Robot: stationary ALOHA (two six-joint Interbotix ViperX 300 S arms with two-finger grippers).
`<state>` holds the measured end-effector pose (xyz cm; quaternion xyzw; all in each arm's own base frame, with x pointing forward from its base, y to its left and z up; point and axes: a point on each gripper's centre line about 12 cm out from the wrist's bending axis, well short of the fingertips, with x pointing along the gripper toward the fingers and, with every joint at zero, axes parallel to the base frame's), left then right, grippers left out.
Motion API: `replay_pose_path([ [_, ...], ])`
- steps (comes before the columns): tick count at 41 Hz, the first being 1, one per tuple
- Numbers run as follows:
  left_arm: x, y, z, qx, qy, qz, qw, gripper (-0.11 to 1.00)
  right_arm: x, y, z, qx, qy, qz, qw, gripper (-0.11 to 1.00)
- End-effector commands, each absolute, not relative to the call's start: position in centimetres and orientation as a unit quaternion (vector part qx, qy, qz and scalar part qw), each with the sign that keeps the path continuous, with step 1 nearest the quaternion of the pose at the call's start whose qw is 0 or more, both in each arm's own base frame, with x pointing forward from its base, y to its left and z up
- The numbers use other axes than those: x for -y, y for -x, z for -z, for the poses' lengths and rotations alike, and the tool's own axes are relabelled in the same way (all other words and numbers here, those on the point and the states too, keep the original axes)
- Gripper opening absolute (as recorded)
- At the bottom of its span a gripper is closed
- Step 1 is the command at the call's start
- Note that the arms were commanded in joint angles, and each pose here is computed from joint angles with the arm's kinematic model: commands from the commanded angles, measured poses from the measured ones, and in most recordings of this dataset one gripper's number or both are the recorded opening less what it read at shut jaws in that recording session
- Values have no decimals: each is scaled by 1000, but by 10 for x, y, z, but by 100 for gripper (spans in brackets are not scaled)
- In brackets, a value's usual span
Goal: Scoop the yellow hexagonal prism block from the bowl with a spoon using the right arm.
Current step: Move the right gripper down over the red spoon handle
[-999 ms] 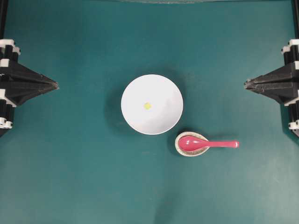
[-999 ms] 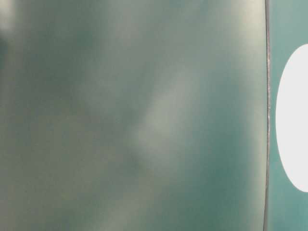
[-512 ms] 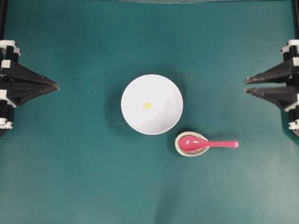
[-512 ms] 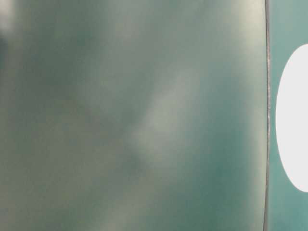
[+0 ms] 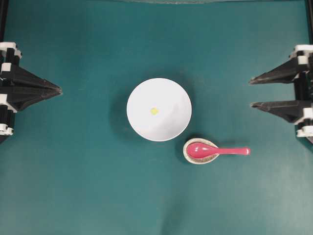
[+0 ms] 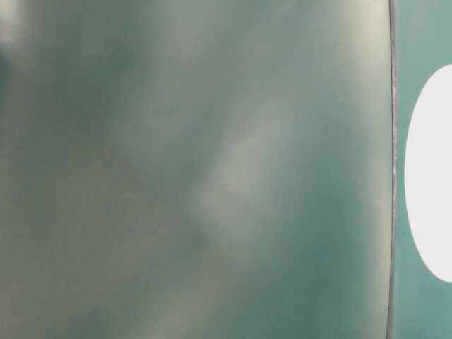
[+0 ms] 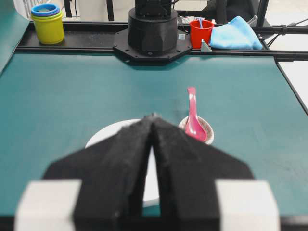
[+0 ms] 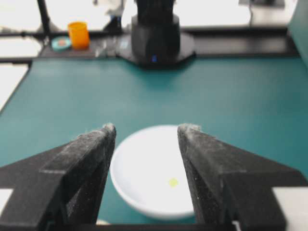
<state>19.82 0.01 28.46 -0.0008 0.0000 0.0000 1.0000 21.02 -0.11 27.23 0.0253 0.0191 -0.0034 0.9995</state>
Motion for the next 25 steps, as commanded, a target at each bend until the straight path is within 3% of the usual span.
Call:
replay_pose_path([
  [1,0,-200,-295,13,0,-1,1000,5,-1,-216,-266,-27,-32,-2,999,59],
  [25,0,-201,-296,15,-8,-1,1000,5,-30,-238,-176,-54,-81,-30,995,59],
])
